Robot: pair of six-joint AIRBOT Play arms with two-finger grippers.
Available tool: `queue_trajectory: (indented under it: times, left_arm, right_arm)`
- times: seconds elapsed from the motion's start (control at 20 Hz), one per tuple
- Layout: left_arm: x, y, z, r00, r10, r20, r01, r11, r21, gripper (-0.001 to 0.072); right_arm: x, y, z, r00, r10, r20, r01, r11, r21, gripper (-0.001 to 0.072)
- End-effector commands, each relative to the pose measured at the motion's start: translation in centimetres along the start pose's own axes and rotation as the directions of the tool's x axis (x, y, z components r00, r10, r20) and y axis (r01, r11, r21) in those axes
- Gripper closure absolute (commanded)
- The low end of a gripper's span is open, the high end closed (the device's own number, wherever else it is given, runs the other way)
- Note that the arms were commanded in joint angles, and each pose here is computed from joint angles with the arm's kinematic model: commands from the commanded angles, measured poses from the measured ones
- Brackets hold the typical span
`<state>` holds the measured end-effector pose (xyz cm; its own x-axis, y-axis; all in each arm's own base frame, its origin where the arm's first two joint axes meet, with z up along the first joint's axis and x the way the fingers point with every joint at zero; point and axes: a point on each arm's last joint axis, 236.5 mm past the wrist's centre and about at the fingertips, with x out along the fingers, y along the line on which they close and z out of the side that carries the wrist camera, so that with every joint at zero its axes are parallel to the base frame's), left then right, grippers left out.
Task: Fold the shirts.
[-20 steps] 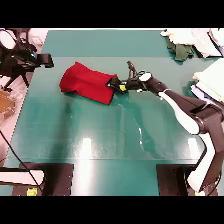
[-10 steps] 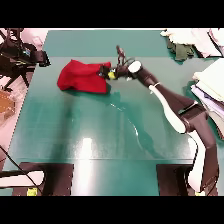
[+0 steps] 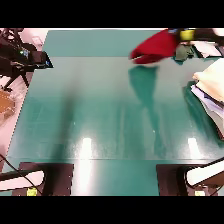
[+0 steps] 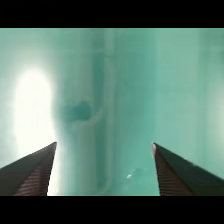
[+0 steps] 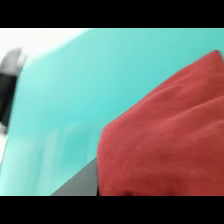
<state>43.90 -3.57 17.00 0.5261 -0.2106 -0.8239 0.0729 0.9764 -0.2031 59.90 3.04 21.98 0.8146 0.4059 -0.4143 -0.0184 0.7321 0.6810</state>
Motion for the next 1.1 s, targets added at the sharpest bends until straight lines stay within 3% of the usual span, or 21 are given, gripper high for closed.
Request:
queue_trajectory:
  times: [0.0, 0.25, 0.4, 0.55, 0.7, 0.85, 0.9, 1.0, 1.05]
  left_arm:
    - [-2.5, -2.6, 0.1, 0.995, -0.086, 0.041, 0.086, 0.996, -0.001, 0.0006]
    - [-4.1, -5.3, 1.3, 0.976, -0.189, 0.111, 0.193, 0.981, -0.021, 0.0006]
    - [-4.6, -7.0, 2.0, 0.954, -0.263, 0.141, 0.271, 0.962, -0.038, 0.0006]
    - [-5.2, -8.9, 1.8, 0.931, -0.341, 0.129, 0.352, 0.934, -0.068, 0.0006]
    - [-6.7, -12.2, 0.5, 0.875, -0.478, 0.076, 0.483, 0.872, -0.082, 0.0006]
    - [-8.7, -14.7, -1.3, 0.815, -0.579, 0.015, 0.579, 0.812, -0.078, 0.0005]
    - [-9.3, -15.2, -1.5, 0.803, -0.596, 0.009, 0.595, 0.801, -0.074, 0.0006]
    - [-10.3, -16.0, -1.7, 0.778, -0.628, 0.012, 0.627, 0.776, -0.068, 0.0005]
    - [-10.7, -16.3, -1.7, 0.773, -0.635, 0.018, 0.634, 0.770, -0.063, 0.0005]
  right_arm:
    - [-13.5, -8.3, 8.1, 0.970, -0.172, 0.171, 0.155, 0.982, 0.107, 0.0693]
    - [-28.4, -15.0, 9.3, 0.900, -0.373, 0.225, 0.335, 0.923, 0.189, 0.0692]
    - [-31.9, -19.3, 4.3, 0.868, -0.494, 0.035, 0.474, 0.849, 0.231, 0.0691]
    - [-33.4, -24.8, -2.3, 0.764, -0.608, -0.216, 0.645, 0.714, 0.273, 0.0690]
    - [-34.3, -29.5, -7.0, 0.652, -0.663, -0.368, 0.758, 0.585, 0.288, 0.0682]
    - [-34.1, -32.3, -11.0, 0.605, -0.641, -0.472, 0.796, 0.507, 0.331, 0.0439]
    - [-34.1, -32.6, -11.6, 0.610, -0.627, -0.485, 0.792, 0.489, 0.364, 0.0437]
    - [-34.8, -32.7, -10.7, 0.678, -0.596, -0.429, 0.733, 0.504, 0.457, 0.0245]
    - [-35.4, -32.2, -9.1, 0.739, -0.572, -0.356, 0.665, 0.534, 0.522, 0.0201]
